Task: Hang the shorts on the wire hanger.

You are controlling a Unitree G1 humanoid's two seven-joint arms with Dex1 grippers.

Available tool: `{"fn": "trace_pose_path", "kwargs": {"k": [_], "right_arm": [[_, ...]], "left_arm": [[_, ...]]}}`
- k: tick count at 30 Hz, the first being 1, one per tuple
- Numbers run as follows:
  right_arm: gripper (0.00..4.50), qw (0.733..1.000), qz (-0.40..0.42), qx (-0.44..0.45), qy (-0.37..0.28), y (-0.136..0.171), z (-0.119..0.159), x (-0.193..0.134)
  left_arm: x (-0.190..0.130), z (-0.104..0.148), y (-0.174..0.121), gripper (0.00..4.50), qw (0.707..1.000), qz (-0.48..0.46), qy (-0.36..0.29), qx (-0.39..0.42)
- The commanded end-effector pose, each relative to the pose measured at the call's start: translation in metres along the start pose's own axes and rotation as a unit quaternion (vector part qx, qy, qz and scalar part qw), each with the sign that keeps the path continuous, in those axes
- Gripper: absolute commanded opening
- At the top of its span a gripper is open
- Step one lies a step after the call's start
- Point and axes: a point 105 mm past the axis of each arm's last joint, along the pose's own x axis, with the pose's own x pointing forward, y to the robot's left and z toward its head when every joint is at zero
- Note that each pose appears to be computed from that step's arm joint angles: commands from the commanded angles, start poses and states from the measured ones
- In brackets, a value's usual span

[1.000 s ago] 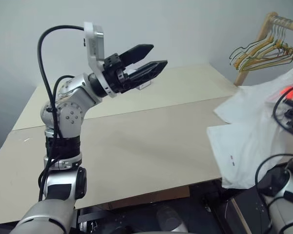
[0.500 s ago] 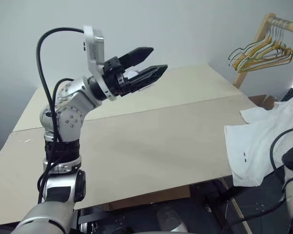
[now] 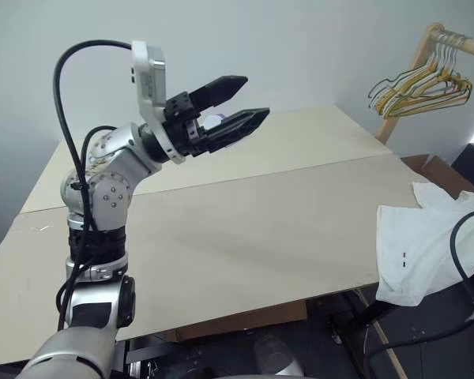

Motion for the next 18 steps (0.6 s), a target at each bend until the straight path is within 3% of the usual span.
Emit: {"fn": "trace_pose_path", "kwargs": {"k": [1, 8, 12, 16, 18], "right_arm": [[0.8, 0.999, 0.01, -0.032, -0.026, 0.006, 0.003, -0.003], [3.3, 0.986, -0.021, -0.112, -0.12, 0.012, 0.018, -0.017], [4.43, 0.975, -0.049, -0.142, -0.165, 0.012, 0.021, -0.026], [4.47, 0.958, -0.099, -0.158, -0.219, 0.009, 0.022, -0.035], [4.47, 0.933, -0.136, -0.18, -0.28, 0.009, 0.028, -0.045]], "left_arm": [[-0.001, 0.01, -0.002, 4.5, 1.0, -0.005, -0.006, 0.027], [-0.002, 0.011, -0.004, 4.5, 1.0, -0.01, -0.005, 0.028], [0.0, 0.011, -0.005, 4.5, 1.0, -0.015, -0.004, 0.027], [0.0, 0.01, -0.006, 4.5, 1.0, -0.02, -0.005, 0.024], [0.001, 0.009, -0.006, 4.5, 1.0, -0.022, -0.004, 0.023]]}}
